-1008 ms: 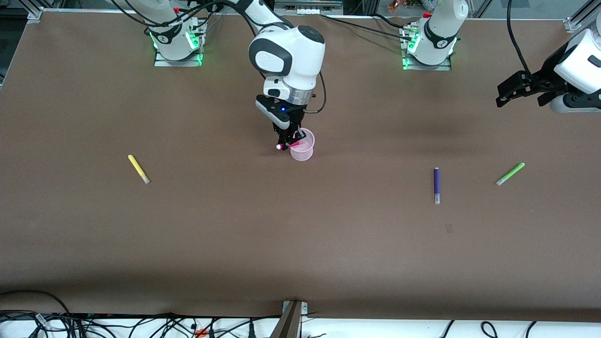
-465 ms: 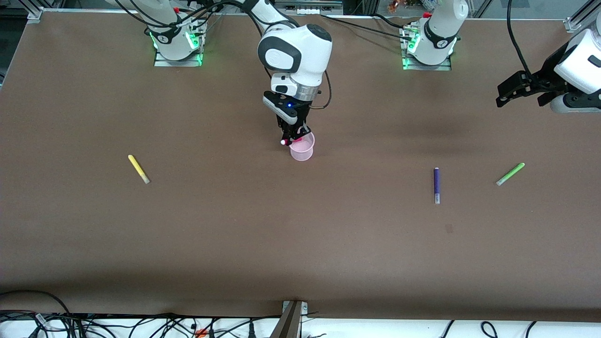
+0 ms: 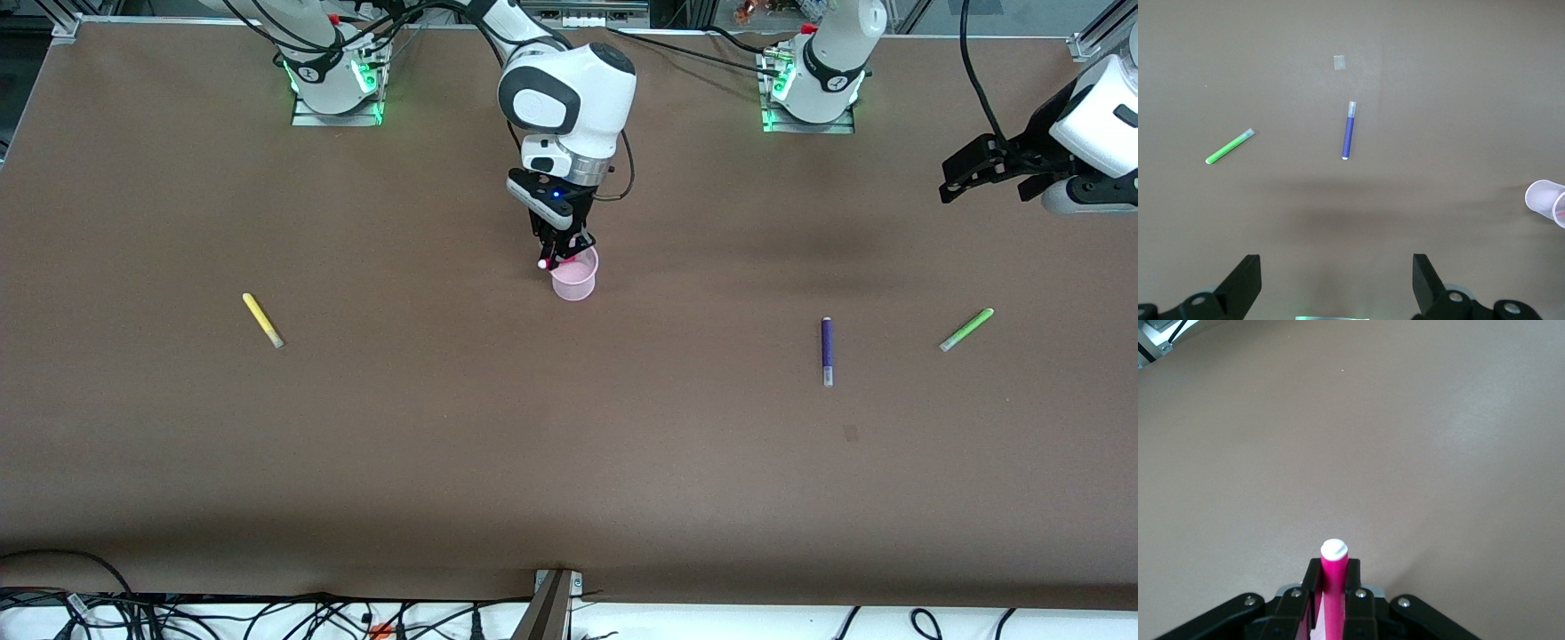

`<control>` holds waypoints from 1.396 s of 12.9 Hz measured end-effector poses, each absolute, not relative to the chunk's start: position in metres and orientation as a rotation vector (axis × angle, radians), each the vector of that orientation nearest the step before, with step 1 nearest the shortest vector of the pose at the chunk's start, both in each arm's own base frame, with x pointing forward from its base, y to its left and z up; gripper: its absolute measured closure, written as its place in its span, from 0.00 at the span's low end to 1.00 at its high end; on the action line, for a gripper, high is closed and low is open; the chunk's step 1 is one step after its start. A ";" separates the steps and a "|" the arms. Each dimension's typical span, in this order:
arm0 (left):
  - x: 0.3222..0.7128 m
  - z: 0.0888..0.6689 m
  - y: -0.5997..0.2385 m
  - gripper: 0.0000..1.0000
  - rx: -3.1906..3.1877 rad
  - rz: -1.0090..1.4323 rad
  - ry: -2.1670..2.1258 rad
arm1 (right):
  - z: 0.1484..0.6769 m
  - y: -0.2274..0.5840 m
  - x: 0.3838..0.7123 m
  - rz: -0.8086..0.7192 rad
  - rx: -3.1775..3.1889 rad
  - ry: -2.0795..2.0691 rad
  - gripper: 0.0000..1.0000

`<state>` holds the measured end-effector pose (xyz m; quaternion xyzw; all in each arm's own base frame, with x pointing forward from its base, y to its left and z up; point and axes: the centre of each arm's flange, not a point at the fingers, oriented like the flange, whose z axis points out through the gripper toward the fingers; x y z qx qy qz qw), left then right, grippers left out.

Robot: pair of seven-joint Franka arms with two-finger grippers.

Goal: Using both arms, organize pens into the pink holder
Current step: 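Lower the pink marker into the holder and open the right gripper, then move the right gripper to the yellow marker while the left gripper reaches the purple marker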

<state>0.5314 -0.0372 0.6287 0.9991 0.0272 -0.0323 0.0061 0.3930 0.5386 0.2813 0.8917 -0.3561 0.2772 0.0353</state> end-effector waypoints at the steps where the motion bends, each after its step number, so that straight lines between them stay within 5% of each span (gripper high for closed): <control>1: 0.531 0.629 -0.037 0.00 3.127 -0.101 0.085 | 0.280 0.538 0.394 0.865 2.738 -1.083 0.82; 7: 0.531 0.629 -0.037 0.00 3.127 -0.101 0.085 | 0.287 0.528 0.414 0.923 2.724 -1.036 0.22; 10: 0.532 0.629 -0.037 0.00 3.126 -0.099 0.087 | 0.340 0.502 0.458 0.924 2.724 -0.910 0.15; 13: 0.534 0.622 -0.038 0.00 3.125 -0.132 0.092 | 0.394 0.462 0.492 0.703 2.813 -0.776 0.01; 18: 0.555 0.574 -0.036 0.00 3.113 -0.305 0.092 | 0.451 0.360 0.551 0.257 2.980 -0.514 0.01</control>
